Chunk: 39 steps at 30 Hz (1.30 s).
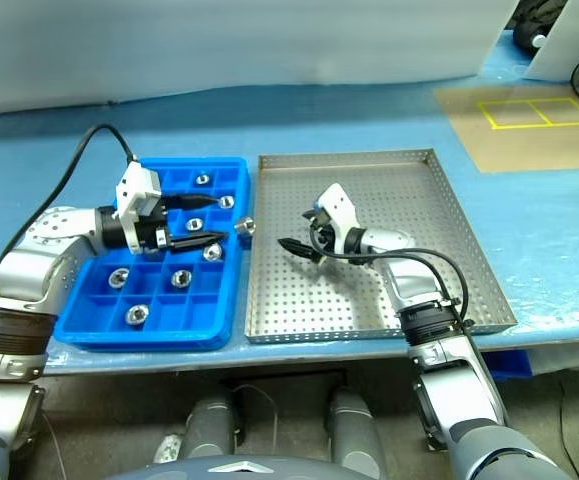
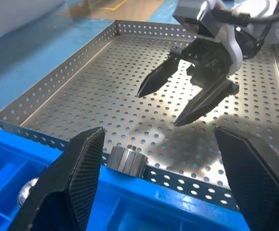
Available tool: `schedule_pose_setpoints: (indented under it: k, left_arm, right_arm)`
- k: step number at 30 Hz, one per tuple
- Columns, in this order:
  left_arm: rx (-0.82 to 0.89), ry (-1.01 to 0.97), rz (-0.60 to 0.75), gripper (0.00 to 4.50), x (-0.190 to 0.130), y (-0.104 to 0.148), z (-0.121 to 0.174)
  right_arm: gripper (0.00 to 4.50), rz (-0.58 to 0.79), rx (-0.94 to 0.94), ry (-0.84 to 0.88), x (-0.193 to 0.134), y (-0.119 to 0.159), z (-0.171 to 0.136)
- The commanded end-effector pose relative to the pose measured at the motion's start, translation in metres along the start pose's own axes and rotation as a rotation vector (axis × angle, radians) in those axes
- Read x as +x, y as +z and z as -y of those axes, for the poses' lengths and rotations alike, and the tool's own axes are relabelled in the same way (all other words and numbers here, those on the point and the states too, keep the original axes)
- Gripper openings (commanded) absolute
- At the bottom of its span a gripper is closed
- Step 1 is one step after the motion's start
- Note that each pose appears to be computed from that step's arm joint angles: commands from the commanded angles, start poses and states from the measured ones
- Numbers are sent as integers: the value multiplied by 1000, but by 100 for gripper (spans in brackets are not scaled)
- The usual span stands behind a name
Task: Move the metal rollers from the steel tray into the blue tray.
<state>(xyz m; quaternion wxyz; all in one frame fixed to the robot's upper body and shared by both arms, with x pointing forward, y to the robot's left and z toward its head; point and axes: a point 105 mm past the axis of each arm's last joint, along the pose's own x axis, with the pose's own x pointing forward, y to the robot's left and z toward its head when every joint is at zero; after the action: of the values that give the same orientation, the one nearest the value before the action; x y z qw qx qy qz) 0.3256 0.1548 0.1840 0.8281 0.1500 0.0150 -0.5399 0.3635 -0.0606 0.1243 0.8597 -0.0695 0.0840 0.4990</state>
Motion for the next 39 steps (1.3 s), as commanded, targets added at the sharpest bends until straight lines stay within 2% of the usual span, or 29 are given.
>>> schedule_pose_setpoints:
  k: [1,6,10,17,29,32,38,39]
  left_arm:
    - [52,18,-7,384,-15,9,-5]
    - [56,58,-21,384,-24,7,-7]
    - [49,84,-28,384,-28,2,0]
    - [26,137,-36,384,-39,-2,13]
    - [25,170,-43,384,-43,0,14]
    - [26,170,-46,384,-43,1,14]
    - [30,162,-46,384,-39,1,13]
    - [31,160,-45,384,-38,1,13]
  right_arm:
    - [447,70,-73,97,13,33,-15]
    - [447,74,-111,174,37,43,-26]
    - [447,36,-112,203,51,33,-26]
    - [447,-15,-105,208,59,15,-19]
    - [447,9,-117,196,68,17,-19]
    - [386,20,-118,191,68,18,-19]
    - [187,21,-117,165,65,16,-14]
    - [165,20,-118,150,65,16,-12]
